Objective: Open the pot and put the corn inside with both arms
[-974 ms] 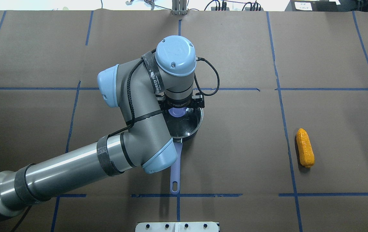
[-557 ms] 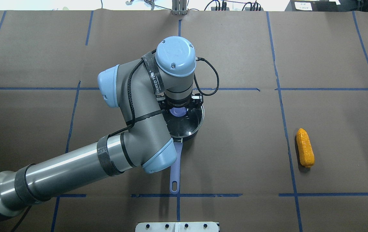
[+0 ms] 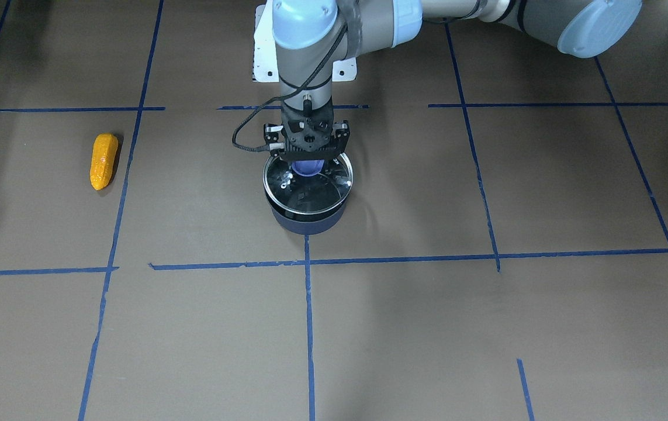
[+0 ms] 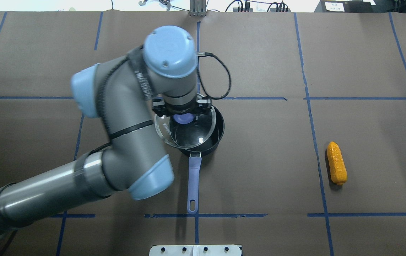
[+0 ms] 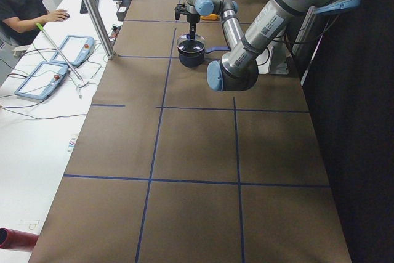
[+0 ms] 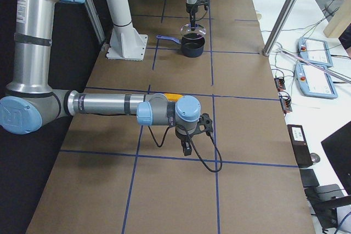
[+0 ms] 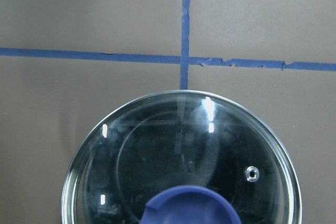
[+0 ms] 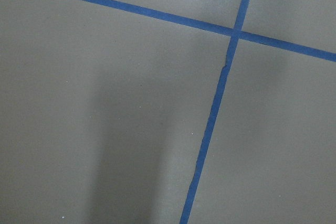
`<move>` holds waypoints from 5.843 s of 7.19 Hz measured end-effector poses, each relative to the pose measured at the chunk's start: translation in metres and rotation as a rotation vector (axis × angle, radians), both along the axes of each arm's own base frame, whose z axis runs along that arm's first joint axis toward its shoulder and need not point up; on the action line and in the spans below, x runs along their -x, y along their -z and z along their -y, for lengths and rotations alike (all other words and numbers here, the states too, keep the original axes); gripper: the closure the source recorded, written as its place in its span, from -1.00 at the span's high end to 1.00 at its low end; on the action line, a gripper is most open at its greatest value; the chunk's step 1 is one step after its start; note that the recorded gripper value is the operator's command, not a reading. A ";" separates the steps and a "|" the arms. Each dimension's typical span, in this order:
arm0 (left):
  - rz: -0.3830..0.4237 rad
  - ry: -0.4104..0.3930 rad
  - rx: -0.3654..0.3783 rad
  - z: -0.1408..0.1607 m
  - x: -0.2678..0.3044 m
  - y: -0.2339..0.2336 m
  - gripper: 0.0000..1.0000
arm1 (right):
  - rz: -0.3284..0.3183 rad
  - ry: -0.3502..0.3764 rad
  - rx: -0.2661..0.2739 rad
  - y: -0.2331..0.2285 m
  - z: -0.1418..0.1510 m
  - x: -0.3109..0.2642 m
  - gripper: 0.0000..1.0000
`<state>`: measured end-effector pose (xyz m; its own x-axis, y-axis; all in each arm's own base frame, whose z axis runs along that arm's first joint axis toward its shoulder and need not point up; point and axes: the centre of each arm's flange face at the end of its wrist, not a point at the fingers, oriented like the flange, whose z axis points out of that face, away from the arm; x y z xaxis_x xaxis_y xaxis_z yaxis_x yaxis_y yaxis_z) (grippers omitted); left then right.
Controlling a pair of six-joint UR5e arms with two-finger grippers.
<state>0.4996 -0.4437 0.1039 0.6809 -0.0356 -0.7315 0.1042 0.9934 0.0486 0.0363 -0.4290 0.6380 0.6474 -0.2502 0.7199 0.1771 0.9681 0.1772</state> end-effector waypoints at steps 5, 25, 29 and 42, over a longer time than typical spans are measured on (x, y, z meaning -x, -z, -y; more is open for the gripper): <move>0.066 -0.078 -0.077 -0.025 0.088 -0.178 -1.00 | 0.001 -0.004 0.009 -0.002 -0.001 0.000 1.00; -0.033 -0.015 0.036 0.018 0.224 -0.279 1.00 | 0.062 -0.268 0.210 0.132 -0.073 0.345 0.47; -0.033 -0.014 0.035 0.018 0.225 -0.279 1.00 | 0.021 -0.283 0.179 0.125 -0.083 0.361 -1.00; -0.044 -0.013 0.022 0.016 0.227 -0.272 1.00 | 0.115 -0.424 0.330 0.494 0.007 0.596 0.54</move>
